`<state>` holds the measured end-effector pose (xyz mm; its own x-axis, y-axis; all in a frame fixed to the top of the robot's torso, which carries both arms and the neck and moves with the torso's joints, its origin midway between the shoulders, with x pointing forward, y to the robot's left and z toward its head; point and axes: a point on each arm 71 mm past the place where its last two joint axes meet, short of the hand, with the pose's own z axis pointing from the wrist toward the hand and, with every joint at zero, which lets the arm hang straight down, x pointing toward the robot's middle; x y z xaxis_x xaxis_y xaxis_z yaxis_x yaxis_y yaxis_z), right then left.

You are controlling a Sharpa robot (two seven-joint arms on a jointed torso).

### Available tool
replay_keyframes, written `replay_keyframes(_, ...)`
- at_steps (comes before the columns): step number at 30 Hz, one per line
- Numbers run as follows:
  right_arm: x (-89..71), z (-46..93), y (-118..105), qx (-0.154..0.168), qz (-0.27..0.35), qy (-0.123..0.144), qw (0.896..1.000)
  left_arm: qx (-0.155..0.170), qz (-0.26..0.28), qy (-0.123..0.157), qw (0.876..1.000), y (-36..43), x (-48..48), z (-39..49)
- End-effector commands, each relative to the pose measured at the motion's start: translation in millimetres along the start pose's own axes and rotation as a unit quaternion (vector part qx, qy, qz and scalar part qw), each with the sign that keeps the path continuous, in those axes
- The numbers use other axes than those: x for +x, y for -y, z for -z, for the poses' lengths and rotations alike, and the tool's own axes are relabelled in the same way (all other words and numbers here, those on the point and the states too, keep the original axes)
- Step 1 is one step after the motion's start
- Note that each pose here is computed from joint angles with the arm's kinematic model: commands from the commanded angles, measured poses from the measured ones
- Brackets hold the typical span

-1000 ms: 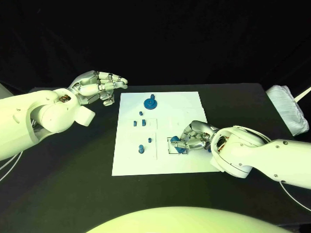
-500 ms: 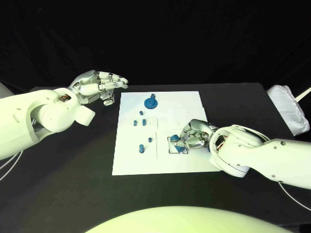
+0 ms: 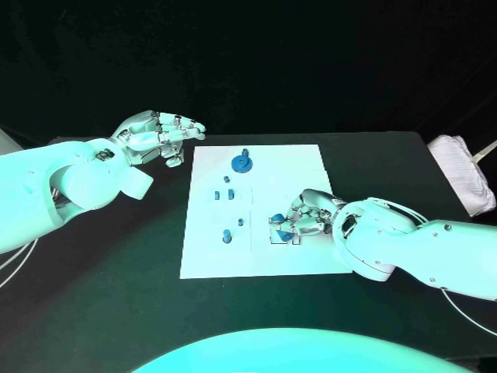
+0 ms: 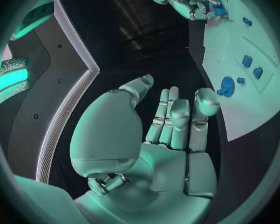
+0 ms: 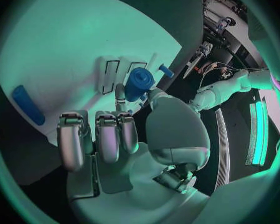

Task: Assemble the parts on the task board

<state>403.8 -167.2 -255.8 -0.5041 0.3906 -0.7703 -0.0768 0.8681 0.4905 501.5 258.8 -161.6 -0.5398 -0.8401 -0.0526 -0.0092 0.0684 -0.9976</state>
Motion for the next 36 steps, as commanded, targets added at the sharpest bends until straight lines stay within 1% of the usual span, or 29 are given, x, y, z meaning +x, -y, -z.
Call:
replay_keyframes(1, 0.4, -1.5, -0.4, -0.003, 0.018, 0.0, 1.0, 0.003, 0.005, -0.008, 1.0, 0.9, 1.7, -0.1)
replay_keyframes(7, -0.1, -2.9, 0.1, -0.005, 0.028, 0.004, 1.0, 0.002, 0.005, -0.007, 1.0, 0.8, 1.2, 0.4)
replay_keyframes(18, 0.8, -1.8, 0.0, -0.009, 0.036, 0.002, 0.999, 0.001, 0.005, -0.007, 1.0, 0.6, 1.1, 0.3)
replay_keyframes(22, -0.2, 0.5, 0.1, -0.019, 0.032, 0.007, 0.999, 0.001, 0.005, -0.007, 1.0, 0.6, 1.2, 0.1)
replay_keyframes(28, -4.1, 6.9, 0.1, -0.053, 0.012, 0.02, 0.998, 0.001, 0.005, -0.007, 1.0, 0.5, 0.8, 0.3)
replay_keyframes(32, -6.6, 12.4, -2.6, -0.09, -0.011, 0.028, 0.996, 0.002, 0.005, -0.006, 1.0, 0.5, 0.5, 0.1)
replay_keyframes(34, -10.1, 17.0, -1.6, -0.106, -0.029, 0.04, 0.993, 0.003, 0.005, -0.007, 1.0, 0.6, 0.8, -0.2)
replay_keyframes(36, -14.3, 21.4, 2.4, -0.111, -0.044, 0.051, 0.992, 0.004, 0.005, -0.006, 1.0, 0.7, 0.8, -0.5)
